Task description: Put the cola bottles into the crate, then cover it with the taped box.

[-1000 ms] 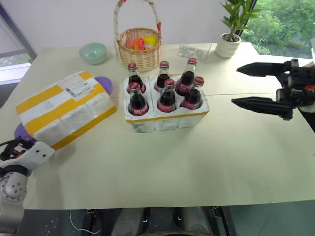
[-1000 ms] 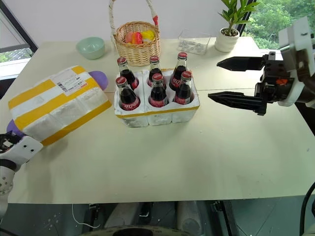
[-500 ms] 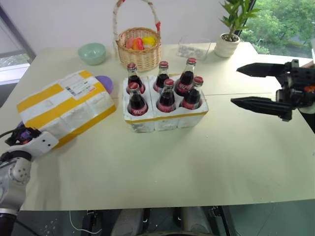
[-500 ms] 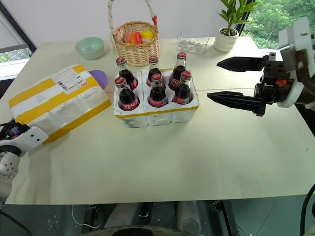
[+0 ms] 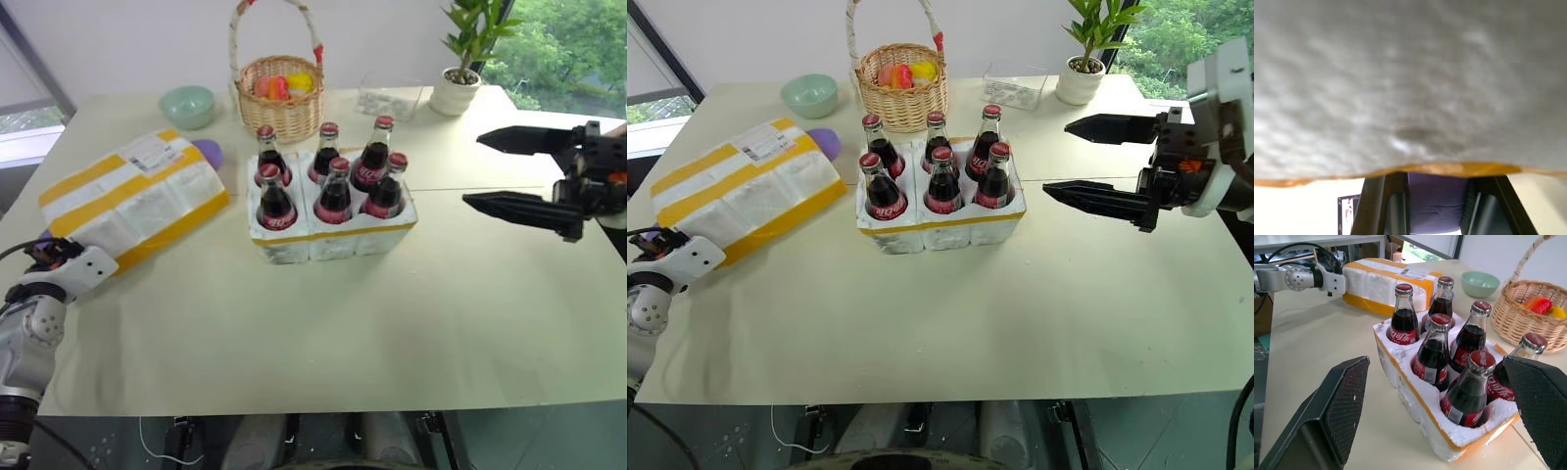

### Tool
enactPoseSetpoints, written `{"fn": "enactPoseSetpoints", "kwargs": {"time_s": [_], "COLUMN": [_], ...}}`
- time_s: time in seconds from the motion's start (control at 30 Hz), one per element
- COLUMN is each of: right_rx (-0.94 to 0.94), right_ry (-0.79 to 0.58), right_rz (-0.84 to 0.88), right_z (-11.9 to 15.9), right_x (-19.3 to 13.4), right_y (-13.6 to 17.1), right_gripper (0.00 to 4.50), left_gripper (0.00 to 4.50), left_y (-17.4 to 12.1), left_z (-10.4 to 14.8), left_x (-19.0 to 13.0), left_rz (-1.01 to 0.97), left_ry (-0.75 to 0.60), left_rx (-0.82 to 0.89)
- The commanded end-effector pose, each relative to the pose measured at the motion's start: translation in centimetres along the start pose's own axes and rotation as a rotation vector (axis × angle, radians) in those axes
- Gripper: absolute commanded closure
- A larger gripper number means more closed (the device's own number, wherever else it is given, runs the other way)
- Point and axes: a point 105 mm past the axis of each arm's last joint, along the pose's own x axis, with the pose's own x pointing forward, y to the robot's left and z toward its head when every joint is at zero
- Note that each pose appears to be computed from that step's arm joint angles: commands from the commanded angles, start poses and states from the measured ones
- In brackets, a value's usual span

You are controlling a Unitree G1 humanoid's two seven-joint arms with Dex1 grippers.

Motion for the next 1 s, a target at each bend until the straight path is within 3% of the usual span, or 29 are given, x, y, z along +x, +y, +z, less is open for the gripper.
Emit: {"fn": "enactPoseSetpoints", "kwargs": {"time_s": [0.03,0.23,0.33,0.43,0.6,0.7,0.83,1.0], "right_rx": [-0.083,-0.1,-0.102,-0.1,-0.094,-0.098,-0.095,-0.089], "right_ry": [-0.009,0.011,0.019,0.02,0.027,0.027,0.024,0.014], "right_rz": [-0.027,-0.048,-0.055,-0.06,-0.063,-0.07,-0.077,-0.092], "right_z": [1.3,0.6,0.2,0.0,-0.3,-0.2,-0.3,-0.3], "right_x": [-0.8,-0.7,-0.6,-0.6,-0.7,-0.7,-0.7,-0.8], "right_y": [0.2,-0.4,-0.7,-0.7,-0.7,-0.9,-0.8,-0.7], "right_gripper": [0.0,0.0,0.0,0.0,0.0,0.0,0.0,0.0], "left_gripper": [3.59,3.59,3.59,3.59,3.59,3.59,3.59,3.59], "left_y": [2.8,11.8,16.0,18.1,19.8,18.4,17.9,16.9], "left_z": [-0.5,1.4,4.6,8.6,16.3,20.5,23.8,26.2], "left_x": [0.4,1.5,1.6,1.2,-0.8,-2.3,-4.3,-6.0], "left_rz": [0.045,0.213,0.256,0.247,0.178,0.073,0.047,0.066], "left_ry": [0.007,-0.058,-0.163,-0.296,-0.528,-0.634,-0.712,-0.746], "left_rx": [0.004,-0.026,-0.104,-0.125,-0.076,0.027,0.047,0.21]}}
